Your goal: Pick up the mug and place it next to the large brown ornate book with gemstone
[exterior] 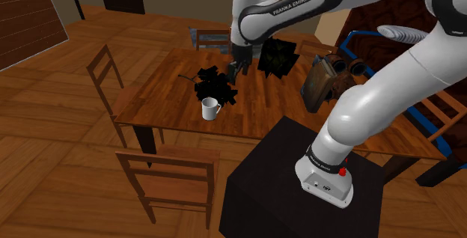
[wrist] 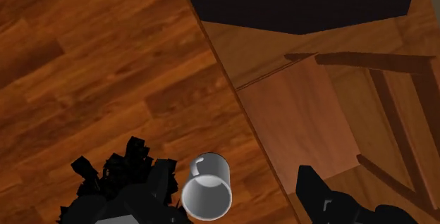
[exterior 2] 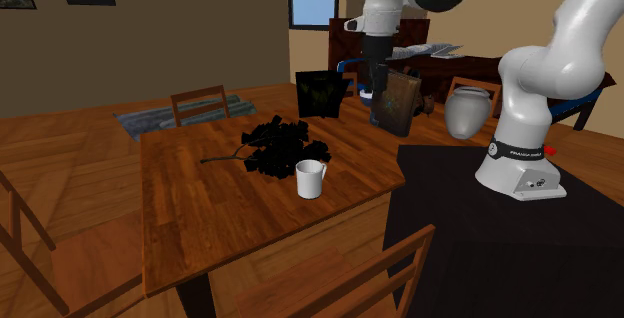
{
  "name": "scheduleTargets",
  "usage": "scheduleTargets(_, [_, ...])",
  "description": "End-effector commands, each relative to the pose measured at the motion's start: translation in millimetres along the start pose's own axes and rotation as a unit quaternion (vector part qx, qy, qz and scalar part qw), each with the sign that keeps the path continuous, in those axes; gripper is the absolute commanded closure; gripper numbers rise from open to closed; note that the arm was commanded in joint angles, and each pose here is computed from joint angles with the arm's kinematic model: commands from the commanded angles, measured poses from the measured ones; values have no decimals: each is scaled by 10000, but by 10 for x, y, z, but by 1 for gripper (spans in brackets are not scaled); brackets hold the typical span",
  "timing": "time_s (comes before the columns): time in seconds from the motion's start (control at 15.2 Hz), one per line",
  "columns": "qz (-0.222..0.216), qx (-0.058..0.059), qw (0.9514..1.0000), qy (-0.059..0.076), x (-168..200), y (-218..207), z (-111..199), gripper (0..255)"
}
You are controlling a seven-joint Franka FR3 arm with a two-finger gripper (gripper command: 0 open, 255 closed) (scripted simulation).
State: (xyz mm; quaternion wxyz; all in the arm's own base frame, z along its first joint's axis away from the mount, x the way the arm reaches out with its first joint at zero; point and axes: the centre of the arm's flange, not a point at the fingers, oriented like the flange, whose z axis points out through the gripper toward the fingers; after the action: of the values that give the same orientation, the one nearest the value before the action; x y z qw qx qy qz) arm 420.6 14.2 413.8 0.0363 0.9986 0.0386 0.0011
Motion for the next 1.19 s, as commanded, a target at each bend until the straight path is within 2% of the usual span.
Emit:
scheduleTargets(0.0, [27, 6, 10000, 4, 162, -45, 213, 0])
scheduleTargets(1.12, [241, 31, 9997, -19, 1537, -243, 1980, 0])
